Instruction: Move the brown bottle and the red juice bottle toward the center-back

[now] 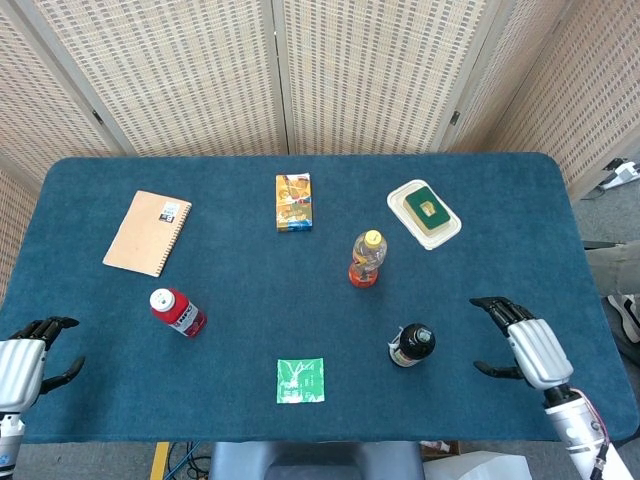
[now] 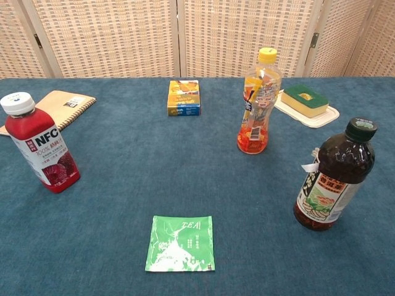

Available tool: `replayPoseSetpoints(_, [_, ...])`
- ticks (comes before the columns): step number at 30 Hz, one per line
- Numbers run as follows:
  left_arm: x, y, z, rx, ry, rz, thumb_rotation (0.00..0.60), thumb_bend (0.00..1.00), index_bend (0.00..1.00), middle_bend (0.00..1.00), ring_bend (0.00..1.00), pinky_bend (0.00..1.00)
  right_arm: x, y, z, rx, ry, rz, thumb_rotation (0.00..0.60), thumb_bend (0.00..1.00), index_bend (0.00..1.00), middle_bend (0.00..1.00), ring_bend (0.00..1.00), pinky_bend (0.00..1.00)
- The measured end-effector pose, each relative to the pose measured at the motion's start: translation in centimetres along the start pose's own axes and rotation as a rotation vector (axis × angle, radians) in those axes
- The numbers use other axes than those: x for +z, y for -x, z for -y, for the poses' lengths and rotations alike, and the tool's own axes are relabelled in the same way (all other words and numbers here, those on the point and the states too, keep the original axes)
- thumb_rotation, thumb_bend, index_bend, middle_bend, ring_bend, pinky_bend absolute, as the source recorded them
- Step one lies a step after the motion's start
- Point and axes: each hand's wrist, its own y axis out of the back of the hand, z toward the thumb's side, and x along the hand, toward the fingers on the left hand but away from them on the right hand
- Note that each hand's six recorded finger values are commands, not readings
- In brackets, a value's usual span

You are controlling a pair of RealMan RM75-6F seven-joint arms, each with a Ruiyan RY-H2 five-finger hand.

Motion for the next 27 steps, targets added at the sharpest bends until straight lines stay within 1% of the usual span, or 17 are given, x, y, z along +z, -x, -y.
replayPoseSetpoints(9, [0.0,0.1,-0.2,0.001,0.003,0.002,0.600,0.21,0.34,0.37,0.36,0.54,1.6,1.3,2.4,0.037,0.019,-0.039,0.600,0.00,0.17,0.20,0.15,0.29])
replayPoseSetpoints(16, [-0.1,0.1,-0.3,0.001,0.009,0.000,0.600,0.21,0.34,0.37,0.36,0.54,2.2,2.6,4.4,0.048,0.041,-0.055,0.600,0.00,0.17,0.20,0.15,0.29])
replayPoseSetpoints(27, [0.0,0.2,-0.3,-0.003,0.015,0.004,0.600,0.21,0.34,0.37,0.36,0.54,2.9,3.5,6.2,0.054,0.138,-0.092,0.600,0.00,0.17,0.23,0.15,0.29])
